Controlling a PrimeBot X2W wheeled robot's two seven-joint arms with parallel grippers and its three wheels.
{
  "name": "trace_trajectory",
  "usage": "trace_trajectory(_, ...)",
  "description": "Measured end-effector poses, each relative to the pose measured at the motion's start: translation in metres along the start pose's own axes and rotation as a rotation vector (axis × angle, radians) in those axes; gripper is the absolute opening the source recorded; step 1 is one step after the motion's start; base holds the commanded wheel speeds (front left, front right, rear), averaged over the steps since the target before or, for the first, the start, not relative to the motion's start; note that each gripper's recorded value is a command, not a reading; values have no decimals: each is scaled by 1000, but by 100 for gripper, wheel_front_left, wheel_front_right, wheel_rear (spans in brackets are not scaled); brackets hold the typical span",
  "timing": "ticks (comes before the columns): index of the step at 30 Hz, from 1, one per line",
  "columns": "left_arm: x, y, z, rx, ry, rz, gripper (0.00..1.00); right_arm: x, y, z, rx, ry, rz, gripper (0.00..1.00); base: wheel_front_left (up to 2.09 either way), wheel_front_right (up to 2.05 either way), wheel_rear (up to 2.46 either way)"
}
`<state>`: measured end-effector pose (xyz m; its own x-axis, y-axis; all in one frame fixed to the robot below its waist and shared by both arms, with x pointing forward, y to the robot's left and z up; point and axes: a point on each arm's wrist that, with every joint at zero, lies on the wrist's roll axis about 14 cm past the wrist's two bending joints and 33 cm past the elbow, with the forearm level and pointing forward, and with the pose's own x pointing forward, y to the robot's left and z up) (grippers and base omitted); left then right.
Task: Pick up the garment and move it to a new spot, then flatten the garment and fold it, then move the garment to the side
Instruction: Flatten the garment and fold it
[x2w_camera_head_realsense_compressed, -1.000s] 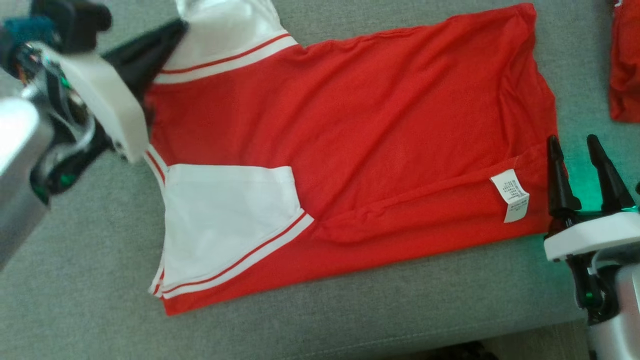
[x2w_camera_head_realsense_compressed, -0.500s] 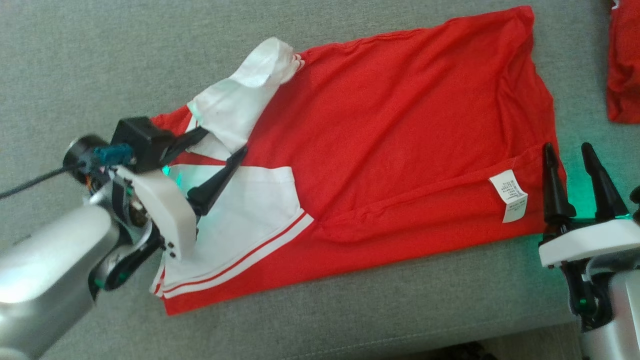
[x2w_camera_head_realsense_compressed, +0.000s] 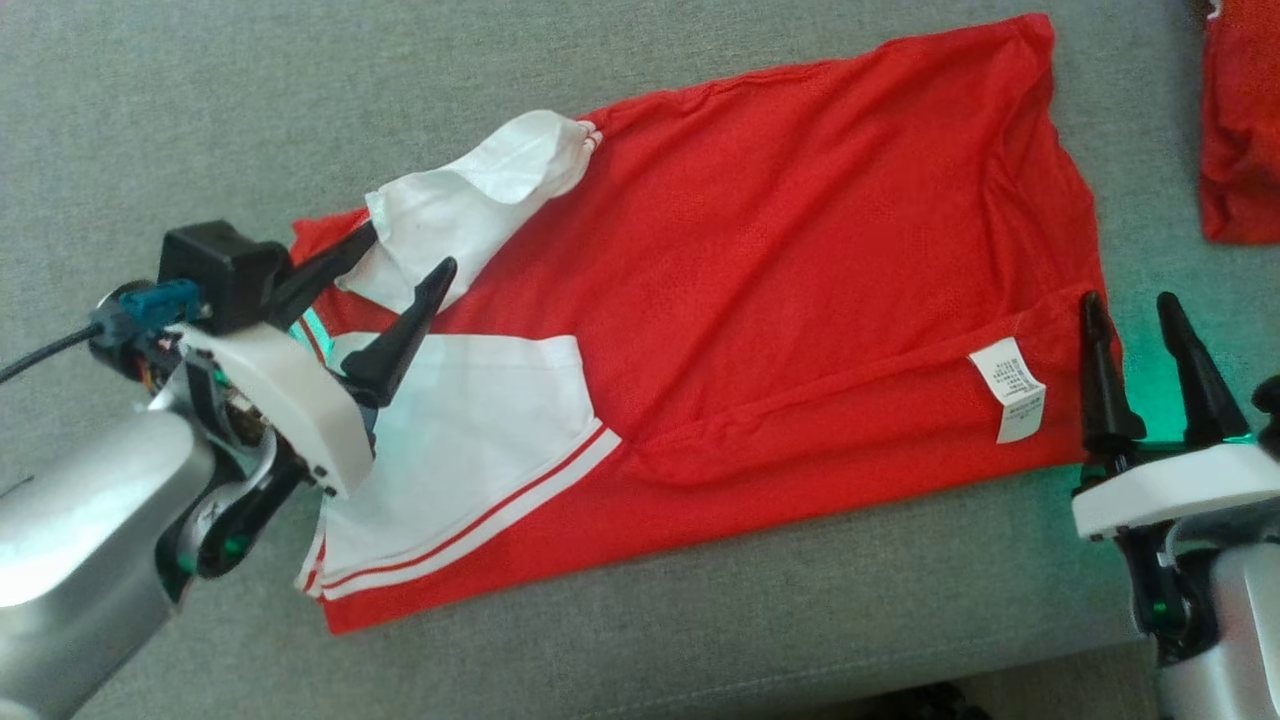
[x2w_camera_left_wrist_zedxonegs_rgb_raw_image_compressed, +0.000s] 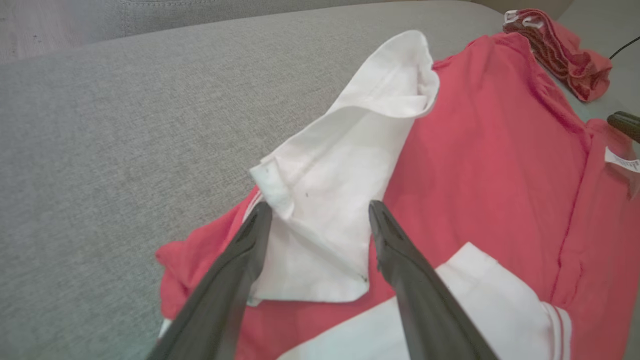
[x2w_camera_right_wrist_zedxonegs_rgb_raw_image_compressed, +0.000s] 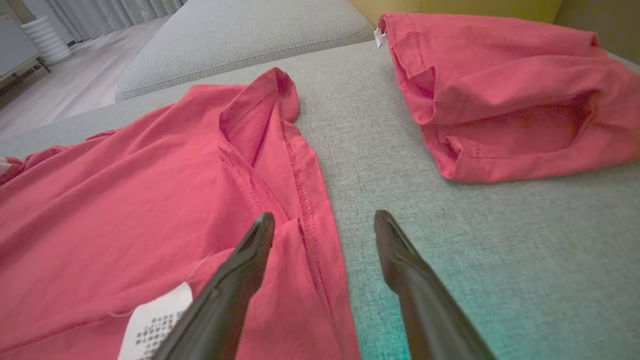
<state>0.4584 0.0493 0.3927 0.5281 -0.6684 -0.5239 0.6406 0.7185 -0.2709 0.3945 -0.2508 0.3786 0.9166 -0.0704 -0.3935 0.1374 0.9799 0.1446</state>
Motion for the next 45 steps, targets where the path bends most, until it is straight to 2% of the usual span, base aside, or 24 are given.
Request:
trace_trajectory(9,7,15,13,25,-31,42,100,-2,-2,-3,-1,9,-7,100,0,0,0)
trace_trajectory(10,8,16,14,27,-33,46,93,-2,-3,-3,-1,10,-8,100,0,0,0)
trace_trajectory(11,8,17,15,29,-35,51,74,-2,-3,-3,-1,9,-8,100,0,0,0)
trace_trajectory(12,7,18,16,29,-36,55,15,-2,-3,-3,0,7,-9,100,0,0,0)
trace_trajectory(13,7,19,16,31,-36,58,0,-3,-3,-2,0,3,-9,100,0,0,0)
trace_trajectory(17,5,21,21,51,-64,72,0,-3,-1,-3,2,5,-5,100,0,0,0)
trace_trajectory(22,0,22,48,115,-152,81,0,2,9,3,-9,-7,33,100,0,0,0)
trace_trajectory(29,0,25,74,207,-215,82,0,49,22,51,-49,-64,107,100,0,0,0)
trace_trajectory(35,3,37,97,290,-251,98,0,93,17,65,-106,11,116,100,0,0,0)
trace_trajectory(45,12,59,98,314,-231,118,0,136,16,42,-205,163,126,100,0,0,0)
